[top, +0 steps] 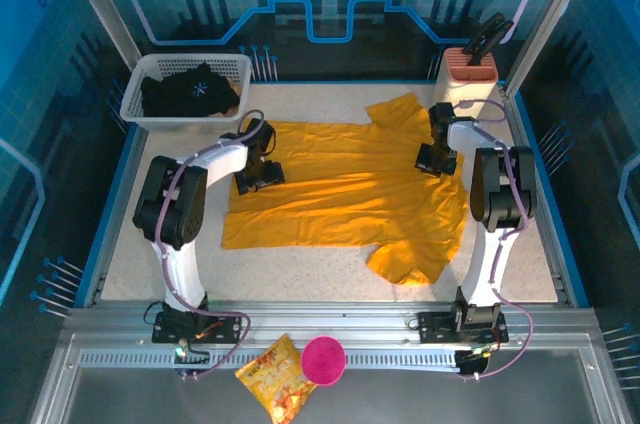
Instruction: Fold and stack the t-shirts
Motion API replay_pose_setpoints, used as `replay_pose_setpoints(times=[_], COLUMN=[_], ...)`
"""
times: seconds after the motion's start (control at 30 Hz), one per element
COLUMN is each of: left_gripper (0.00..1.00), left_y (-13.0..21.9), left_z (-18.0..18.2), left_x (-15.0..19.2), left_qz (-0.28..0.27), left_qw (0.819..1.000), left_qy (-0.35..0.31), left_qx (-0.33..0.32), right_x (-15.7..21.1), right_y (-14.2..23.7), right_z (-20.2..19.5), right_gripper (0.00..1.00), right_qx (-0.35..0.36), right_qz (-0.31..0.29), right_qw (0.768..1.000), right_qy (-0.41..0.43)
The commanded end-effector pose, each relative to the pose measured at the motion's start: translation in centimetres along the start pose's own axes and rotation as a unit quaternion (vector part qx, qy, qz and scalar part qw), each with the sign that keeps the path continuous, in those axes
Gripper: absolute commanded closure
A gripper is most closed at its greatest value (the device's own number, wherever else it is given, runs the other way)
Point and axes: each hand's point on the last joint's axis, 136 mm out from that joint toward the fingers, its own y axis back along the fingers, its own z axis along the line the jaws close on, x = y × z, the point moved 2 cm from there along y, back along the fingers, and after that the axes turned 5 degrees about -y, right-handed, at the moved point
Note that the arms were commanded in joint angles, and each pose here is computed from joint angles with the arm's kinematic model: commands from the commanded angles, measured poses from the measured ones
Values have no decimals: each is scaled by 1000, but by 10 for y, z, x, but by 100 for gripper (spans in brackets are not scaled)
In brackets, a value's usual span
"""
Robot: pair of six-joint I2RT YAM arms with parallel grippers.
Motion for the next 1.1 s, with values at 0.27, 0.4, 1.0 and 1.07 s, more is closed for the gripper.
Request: replay_pose_setpoints(times=[0.27,0.4,1.0,1.07], left_gripper=[22,22,28,34], left_y=[-18,-12,116,104], left_z=[3,-1,-9,-2], left_x=[104,114,-28,-51], left_qz=[112,112,-48,-54], left_qw=[994,994,997,996], left_qy=[16,15,-47,-50], left_qx=[-7,-2,-41,-58], right_x=[37,45,32,35], right_y=[8,17,67,72], right_z=[-51,-58,-27,-23], right_gripper=[93,92,87,87], right_qx=[81,85,22,13], right_qz=[42,36,-5,-9], right_qw=[996,996,1000,1000], right_qy=[-12,-17,17,23])
